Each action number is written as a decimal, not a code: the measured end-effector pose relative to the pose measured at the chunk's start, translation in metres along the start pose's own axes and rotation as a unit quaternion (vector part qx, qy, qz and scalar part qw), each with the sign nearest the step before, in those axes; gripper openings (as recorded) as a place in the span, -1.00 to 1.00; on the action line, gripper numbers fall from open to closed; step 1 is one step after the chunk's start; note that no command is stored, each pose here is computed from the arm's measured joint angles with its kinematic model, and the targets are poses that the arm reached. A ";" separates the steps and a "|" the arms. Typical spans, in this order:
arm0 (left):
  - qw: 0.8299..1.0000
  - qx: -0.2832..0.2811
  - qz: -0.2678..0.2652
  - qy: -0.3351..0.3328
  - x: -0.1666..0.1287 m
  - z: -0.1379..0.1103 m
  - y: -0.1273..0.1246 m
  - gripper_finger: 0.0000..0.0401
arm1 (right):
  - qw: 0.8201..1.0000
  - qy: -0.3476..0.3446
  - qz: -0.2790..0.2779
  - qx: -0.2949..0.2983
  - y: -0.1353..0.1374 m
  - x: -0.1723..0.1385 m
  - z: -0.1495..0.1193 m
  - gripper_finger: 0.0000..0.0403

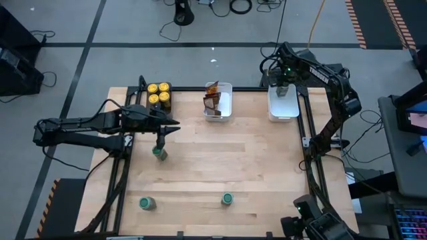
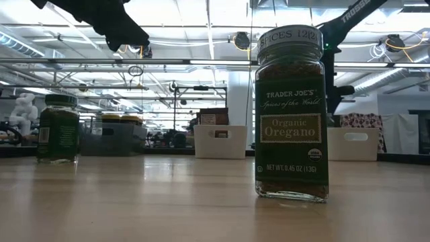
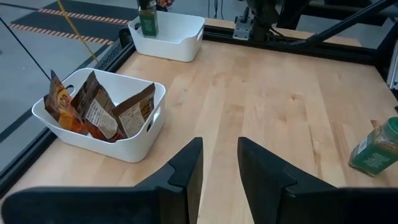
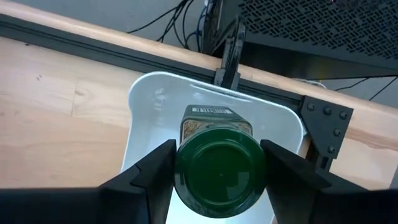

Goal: Sort spices by type
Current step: Put the top right green seasoning bottle into the right white bin

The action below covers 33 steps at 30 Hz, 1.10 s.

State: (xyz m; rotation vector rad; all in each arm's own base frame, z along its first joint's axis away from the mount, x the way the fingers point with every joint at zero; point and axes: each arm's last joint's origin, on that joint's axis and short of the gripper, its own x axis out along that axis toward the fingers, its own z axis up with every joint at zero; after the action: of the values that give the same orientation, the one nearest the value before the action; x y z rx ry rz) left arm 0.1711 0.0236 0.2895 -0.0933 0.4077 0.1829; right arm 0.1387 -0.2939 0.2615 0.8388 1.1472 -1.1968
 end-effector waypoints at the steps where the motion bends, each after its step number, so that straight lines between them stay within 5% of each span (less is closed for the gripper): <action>1: 1.000 -0.001 0.000 0.000 0.000 0.000 0.000 -0.48 | 1.000 -0.002 0.000 0.001 0.000 0.000 0.000 -0.03; 33: 1.000 -0.012 0.000 0.001 0.000 0.000 0.000 -0.48 | 0.999 -0.023 0.016 0.017 0.020 -0.003 0.000 -0.03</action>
State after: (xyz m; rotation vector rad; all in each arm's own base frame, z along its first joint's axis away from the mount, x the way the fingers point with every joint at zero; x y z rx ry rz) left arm 0.1710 0.0236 0.2893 -0.1168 0.4075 0.1879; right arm 0.1581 -0.2887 0.2626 0.8489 1.0758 -1.2062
